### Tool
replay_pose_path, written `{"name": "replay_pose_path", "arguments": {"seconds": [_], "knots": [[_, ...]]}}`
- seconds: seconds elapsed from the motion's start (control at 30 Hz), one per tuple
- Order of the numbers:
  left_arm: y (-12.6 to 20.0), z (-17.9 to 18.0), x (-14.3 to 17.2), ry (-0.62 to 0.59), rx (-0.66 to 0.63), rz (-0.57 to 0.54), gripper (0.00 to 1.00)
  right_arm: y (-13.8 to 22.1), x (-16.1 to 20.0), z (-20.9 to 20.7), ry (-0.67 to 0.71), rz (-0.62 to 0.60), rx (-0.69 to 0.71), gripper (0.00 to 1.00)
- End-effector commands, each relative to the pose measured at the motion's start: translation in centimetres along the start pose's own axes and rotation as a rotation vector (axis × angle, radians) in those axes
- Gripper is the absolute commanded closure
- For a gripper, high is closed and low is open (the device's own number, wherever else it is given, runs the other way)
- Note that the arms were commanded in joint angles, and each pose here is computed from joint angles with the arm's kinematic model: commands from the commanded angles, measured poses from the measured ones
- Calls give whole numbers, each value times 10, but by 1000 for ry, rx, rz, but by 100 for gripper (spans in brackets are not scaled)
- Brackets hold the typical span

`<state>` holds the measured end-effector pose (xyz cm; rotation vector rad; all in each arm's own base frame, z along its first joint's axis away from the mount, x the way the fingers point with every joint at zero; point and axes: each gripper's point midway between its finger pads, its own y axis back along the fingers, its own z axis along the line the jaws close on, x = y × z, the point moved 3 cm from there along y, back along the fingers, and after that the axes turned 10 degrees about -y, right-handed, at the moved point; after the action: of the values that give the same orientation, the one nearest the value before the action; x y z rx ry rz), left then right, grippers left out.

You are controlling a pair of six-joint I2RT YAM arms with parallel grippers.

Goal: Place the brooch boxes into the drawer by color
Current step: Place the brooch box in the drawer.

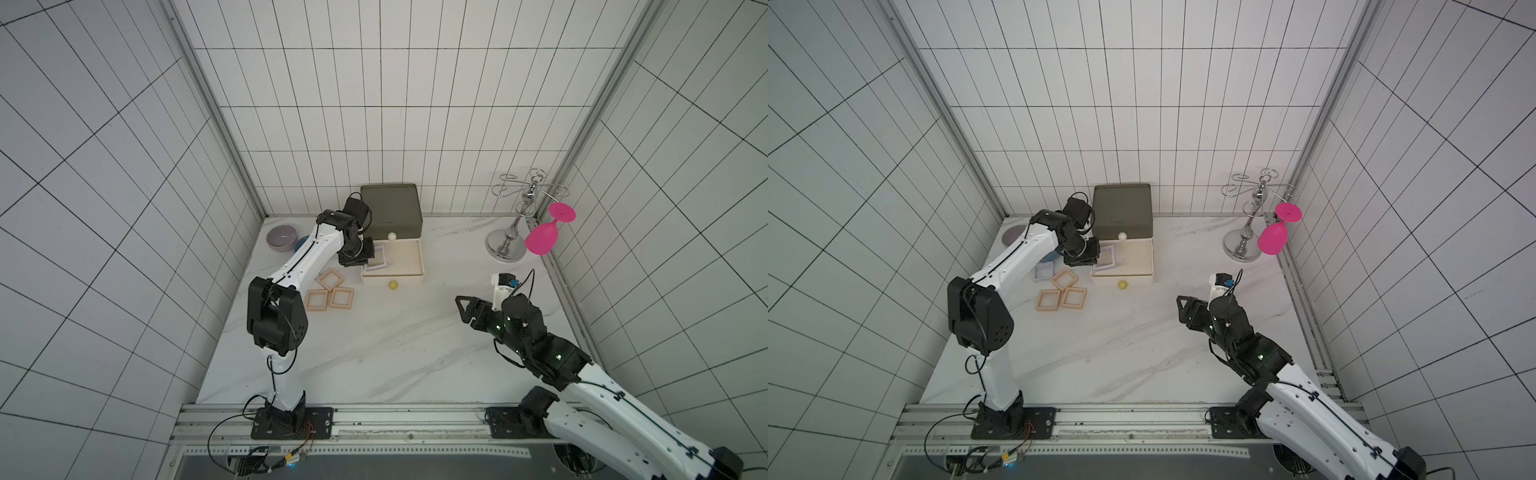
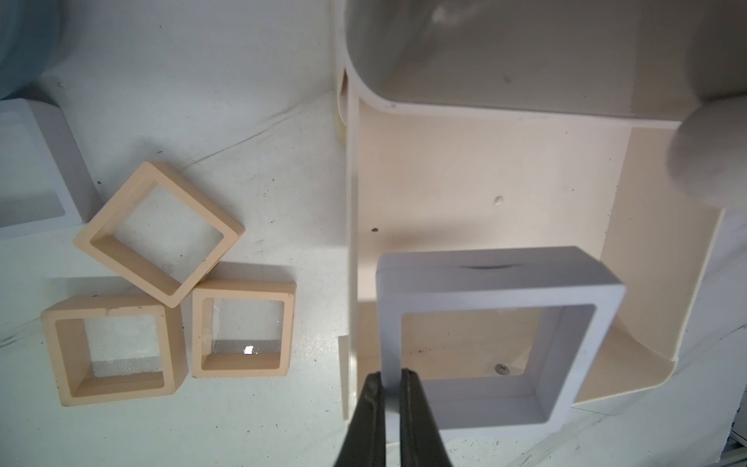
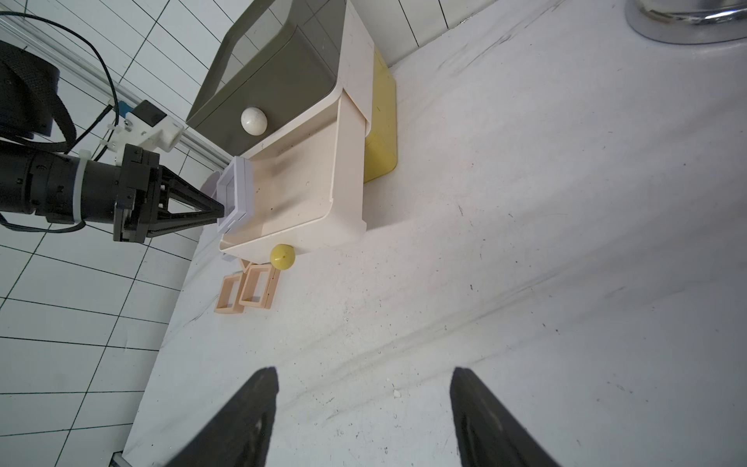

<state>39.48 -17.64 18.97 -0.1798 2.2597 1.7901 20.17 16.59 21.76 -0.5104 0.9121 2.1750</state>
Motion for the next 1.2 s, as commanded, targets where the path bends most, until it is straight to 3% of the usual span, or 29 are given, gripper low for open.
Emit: {"name": "replay_pose_path", "arguments": {"seconds": [0.0,0.43,0.47,0.6,0.77,0.87,1.0,1.17], "knots": [[-2,-5,-13,-18,-3,-41,100,-2,-2,-6,7,-18,29,28],[-21,-3,-13,-27,-40,-10,99,-8,0,-7,14,-5,41,28],[-22,-4,-13,-27,-40,-11,92,-9,0,-7,17,-4,42,28],[-22,-6,-15,-29,-30,-18,85,-11,-1,-4,22,-1,41,28],[-18,-6,-16,-35,-35,-28,66,-6,-8,8,39,6,22,28],[-15,-9,-19,-30,-22,-36,61,-2,-12,11,62,1,27,28],[11,-15,-25,-27,3,-86,59,2,-15,15,78,2,17,28],[75,-7,-21,-11,-15,-200,56,-3,-7,22,118,66,-1,29]]}}
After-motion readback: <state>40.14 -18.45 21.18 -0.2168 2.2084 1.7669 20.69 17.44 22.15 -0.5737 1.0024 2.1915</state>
